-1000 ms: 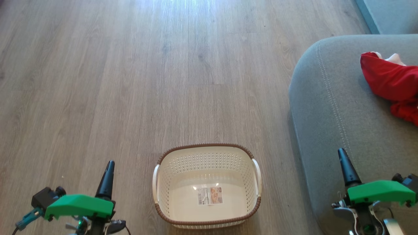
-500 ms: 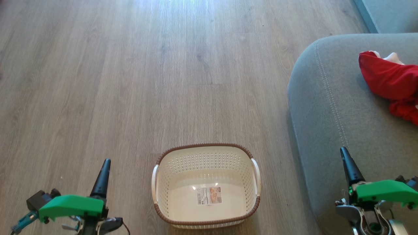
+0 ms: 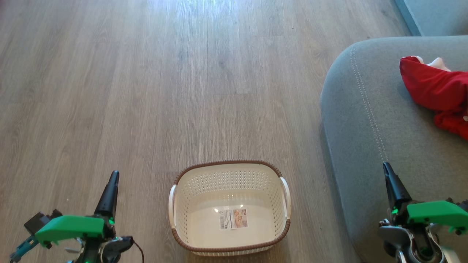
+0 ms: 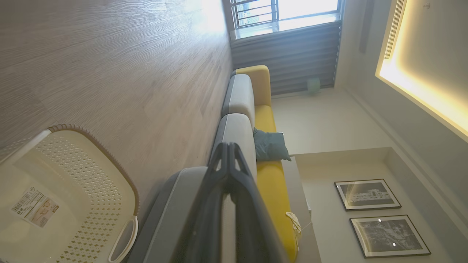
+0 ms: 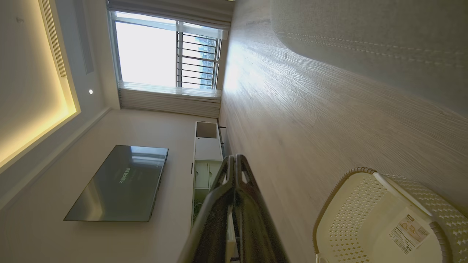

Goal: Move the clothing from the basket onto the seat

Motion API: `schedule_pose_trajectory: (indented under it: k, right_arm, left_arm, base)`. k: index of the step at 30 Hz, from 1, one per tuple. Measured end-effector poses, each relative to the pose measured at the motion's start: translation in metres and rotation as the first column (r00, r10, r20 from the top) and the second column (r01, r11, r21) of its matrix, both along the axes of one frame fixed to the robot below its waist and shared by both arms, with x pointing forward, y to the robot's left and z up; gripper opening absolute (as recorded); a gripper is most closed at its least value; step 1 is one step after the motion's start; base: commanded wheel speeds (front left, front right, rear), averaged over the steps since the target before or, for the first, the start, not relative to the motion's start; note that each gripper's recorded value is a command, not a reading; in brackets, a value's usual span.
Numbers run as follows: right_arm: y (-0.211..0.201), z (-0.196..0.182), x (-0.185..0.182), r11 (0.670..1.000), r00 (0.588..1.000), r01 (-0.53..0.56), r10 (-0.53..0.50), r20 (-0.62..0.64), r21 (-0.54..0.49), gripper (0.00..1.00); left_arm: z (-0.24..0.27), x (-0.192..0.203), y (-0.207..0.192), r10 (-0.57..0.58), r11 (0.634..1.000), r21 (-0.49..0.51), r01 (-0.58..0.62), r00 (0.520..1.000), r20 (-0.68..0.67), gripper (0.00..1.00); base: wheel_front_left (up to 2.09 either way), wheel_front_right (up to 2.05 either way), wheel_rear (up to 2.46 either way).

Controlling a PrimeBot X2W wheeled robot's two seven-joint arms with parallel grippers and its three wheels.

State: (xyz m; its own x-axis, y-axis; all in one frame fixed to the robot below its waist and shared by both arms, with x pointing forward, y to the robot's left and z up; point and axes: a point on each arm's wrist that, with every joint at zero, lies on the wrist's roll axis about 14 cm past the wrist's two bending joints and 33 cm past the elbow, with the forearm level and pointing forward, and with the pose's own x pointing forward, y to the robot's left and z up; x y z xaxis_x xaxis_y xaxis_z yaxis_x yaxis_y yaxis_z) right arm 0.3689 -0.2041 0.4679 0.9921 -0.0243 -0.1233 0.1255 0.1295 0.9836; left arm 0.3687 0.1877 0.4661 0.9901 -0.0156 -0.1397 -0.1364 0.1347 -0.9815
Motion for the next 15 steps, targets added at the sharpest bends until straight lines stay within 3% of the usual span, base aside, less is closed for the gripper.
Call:
schedule_pose_trajectory:
  k: [15]
  right_arm:
    - [-0.0042, 0.0077, 0.0035, 0.992, 0.999, 0.016, -0.02, 0.031, 0.127, 0.0]
  left_arm:
    - [0.0085, 0.0049, -0.0002, 0.007, 0.991, -0.135, -0.002, 0.999, 0.034, 0.0]
  base:
    - [0.0, 0.0, 0.0]
